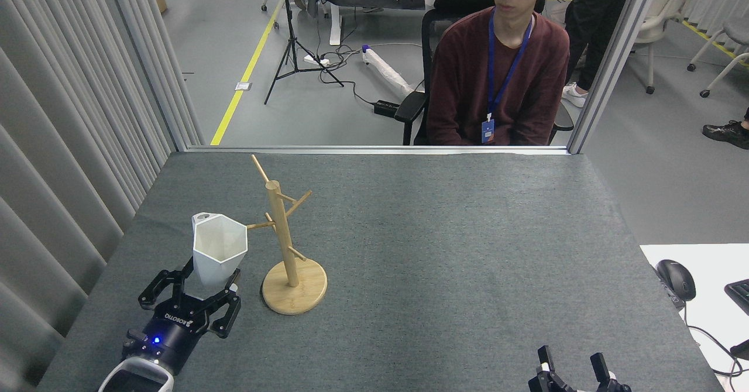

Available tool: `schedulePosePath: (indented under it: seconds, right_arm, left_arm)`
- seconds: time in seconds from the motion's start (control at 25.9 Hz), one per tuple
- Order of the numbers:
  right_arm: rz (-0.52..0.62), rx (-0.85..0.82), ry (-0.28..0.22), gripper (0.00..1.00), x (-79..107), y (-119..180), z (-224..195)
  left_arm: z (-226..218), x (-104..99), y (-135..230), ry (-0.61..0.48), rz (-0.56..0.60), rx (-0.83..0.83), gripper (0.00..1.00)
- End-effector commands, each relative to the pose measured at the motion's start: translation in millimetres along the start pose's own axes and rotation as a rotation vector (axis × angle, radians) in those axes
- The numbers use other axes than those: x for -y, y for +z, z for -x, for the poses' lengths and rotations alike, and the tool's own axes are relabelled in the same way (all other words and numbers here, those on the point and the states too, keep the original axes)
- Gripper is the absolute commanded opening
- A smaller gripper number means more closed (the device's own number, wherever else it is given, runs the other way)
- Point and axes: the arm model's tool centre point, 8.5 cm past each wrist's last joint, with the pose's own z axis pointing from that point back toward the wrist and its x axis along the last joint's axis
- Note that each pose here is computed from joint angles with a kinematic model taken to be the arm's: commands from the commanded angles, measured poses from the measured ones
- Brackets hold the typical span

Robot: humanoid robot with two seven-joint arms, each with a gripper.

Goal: Hang cup on storage rack
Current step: 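Carry the cup with the left gripper toward the wooden rack's pegs, then hook the cup onto a rack peg with the left gripper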

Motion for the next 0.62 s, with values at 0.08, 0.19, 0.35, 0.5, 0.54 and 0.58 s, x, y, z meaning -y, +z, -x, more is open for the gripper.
schedulePosePath:
  seconds: [0.08,0.19,0.35,0.5,0.54,0.58]
  right_arm:
    - [0.013,0.000,0.002,0.99,3.0,-4.6,-0.1]
    - [0.015,0.000,0.003,0.99,3.5,-6.3,-0.3]
    - [0.017,-0.003,0.003,0.99,3.6,-6.8,-0.6]
    - [0.016,-0.004,0.001,0.99,3.1,-6.2,-0.8]
    - [0.014,-0.005,0.001,0.99,2.6,-6.1,-0.7]
    - [0.015,-0.005,-0.001,0.99,2.6,-6.1,-0.7]
  left_arm:
    - [-2.8,-4.9,-2.2,-0.016,-0.008,0.041,0.58]
    - [-10.1,-7.2,-4.8,-0.024,-0.013,0.070,0.58]
    - [-25.9,-11.2,-9.9,-0.046,-0.020,0.133,0.58]
    - [-36.1,-11.8,-15.1,-0.086,-0.007,0.176,0.58]
    - [-40.6,-11.8,-16.8,-0.091,-0.006,0.191,0.58]
    - [-46.4,-10.4,-18.1,-0.096,-0.002,0.208,0.58]
